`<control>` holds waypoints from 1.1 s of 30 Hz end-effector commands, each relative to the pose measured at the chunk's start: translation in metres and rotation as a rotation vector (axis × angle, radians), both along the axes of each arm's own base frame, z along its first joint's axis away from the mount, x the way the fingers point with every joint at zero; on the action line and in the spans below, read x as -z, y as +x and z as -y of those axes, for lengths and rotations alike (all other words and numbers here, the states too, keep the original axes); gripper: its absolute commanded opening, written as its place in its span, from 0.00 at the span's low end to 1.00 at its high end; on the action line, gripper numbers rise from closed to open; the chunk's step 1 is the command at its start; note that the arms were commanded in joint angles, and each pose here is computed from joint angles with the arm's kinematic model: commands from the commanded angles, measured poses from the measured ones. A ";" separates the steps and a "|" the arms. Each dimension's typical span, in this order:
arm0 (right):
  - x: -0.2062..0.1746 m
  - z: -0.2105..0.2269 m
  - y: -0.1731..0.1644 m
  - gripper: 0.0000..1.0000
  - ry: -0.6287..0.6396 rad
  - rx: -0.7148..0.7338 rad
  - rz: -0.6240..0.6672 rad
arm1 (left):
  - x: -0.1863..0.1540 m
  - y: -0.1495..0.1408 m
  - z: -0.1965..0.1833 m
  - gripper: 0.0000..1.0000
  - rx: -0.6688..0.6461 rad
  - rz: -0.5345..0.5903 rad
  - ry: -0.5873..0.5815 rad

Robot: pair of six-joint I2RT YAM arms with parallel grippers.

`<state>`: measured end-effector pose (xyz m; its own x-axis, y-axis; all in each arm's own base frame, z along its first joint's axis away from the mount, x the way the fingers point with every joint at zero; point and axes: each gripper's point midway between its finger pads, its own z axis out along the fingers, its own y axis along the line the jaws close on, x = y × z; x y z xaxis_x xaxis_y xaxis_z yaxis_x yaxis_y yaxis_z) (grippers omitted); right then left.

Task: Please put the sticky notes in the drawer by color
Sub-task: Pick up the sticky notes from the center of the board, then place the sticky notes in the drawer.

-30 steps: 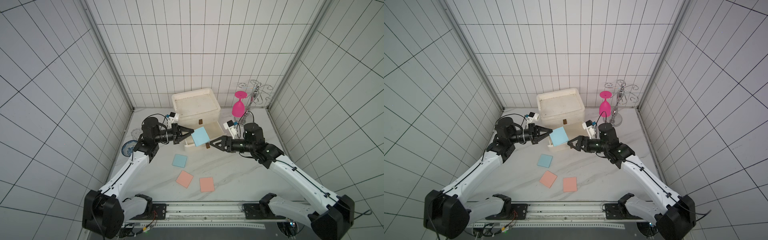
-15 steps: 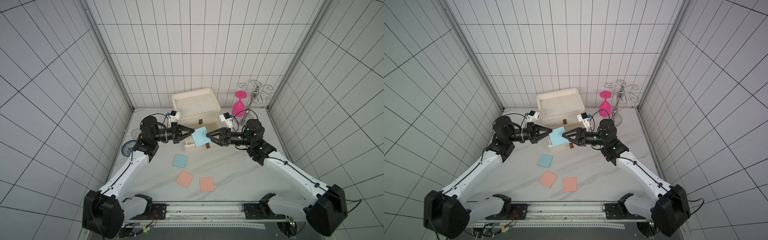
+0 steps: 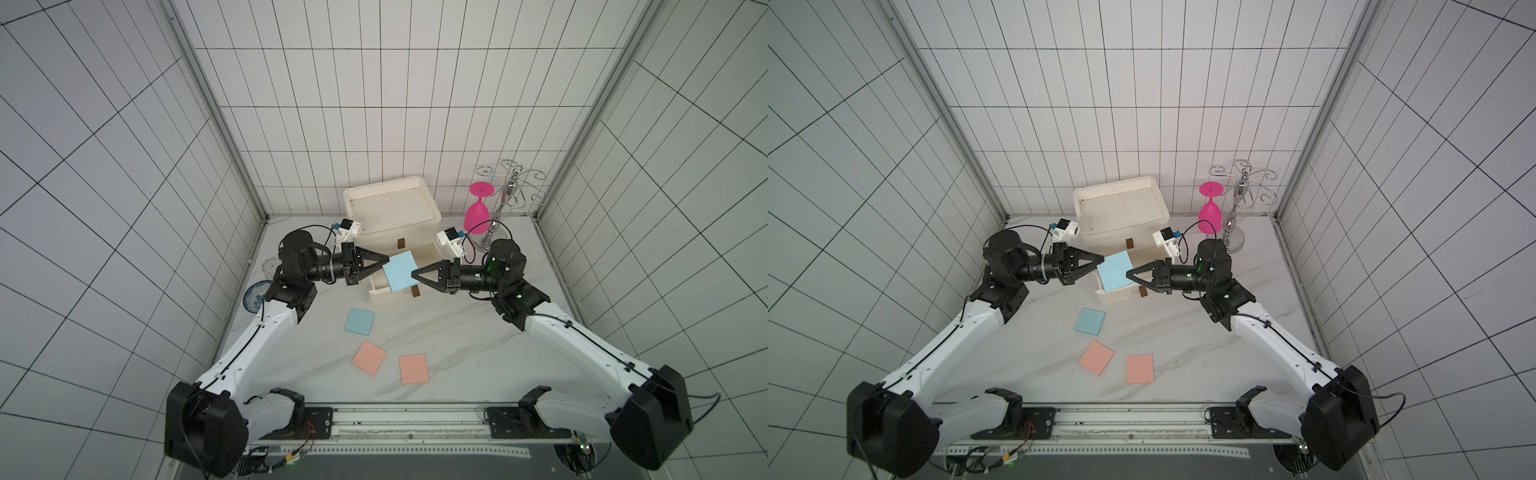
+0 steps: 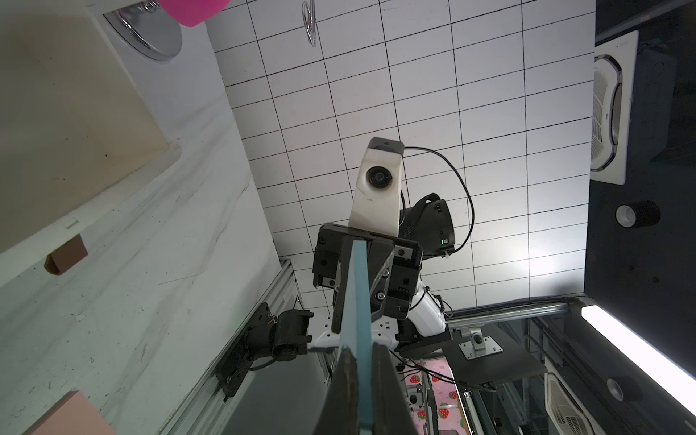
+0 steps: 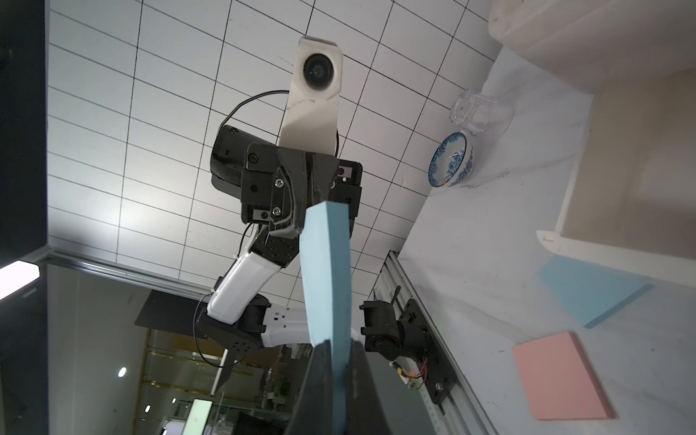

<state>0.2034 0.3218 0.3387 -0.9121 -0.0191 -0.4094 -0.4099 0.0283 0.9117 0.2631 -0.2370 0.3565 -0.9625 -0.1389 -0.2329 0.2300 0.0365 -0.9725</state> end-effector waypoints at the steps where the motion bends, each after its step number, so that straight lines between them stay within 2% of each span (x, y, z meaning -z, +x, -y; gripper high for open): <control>1: 0.001 0.008 0.003 0.01 -0.006 0.020 0.018 | 0.002 0.005 -0.004 0.22 -0.020 0.037 0.040; 3: 0.003 0.014 0.009 0.00 -0.010 0.052 0.011 | 0.016 0.015 -0.013 0.38 -0.065 0.014 0.087; 4: 0.005 0.018 0.014 0.00 -0.016 0.076 0.008 | 0.023 0.019 -0.018 0.42 -0.090 -0.002 0.110; 7: 0.025 0.033 0.037 0.00 -0.105 0.208 -0.022 | 0.046 0.033 -0.039 0.47 -0.189 -0.039 0.184; 11: 0.068 0.051 0.075 0.00 -0.350 0.410 -0.009 | 0.068 0.041 -0.055 0.48 -0.281 -0.047 0.282; 14: 0.088 0.050 0.100 0.00 -0.439 0.468 -0.002 | 0.076 0.040 -0.056 0.48 -0.288 -0.055 0.299; 21: 0.109 0.022 0.135 0.00 -0.509 0.488 0.023 | 0.081 0.036 -0.061 0.49 -0.306 -0.042 0.354; 26: 0.125 0.006 0.152 0.00 -0.557 0.482 0.024 | 0.089 0.034 -0.063 0.49 -0.308 -0.048 0.376; 29: 0.138 0.000 0.158 0.01 -0.590 0.474 0.018 | 0.101 0.031 -0.068 0.49 -0.322 -0.055 0.428; 33: 0.151 -0.001 0.161 0.07 -0.639 0.467 0.021 | 0.119 0.026 -0.075 0.49 -0.340 -0.070 0.488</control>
<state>0.3552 0.3206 0.1799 -0.8961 0.1409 -0.4210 -0.2142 0.6934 0.6880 0.2950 -0.1691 0.2509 -0.9041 -0.3416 -0.2565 0.0631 0.4871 -0.8711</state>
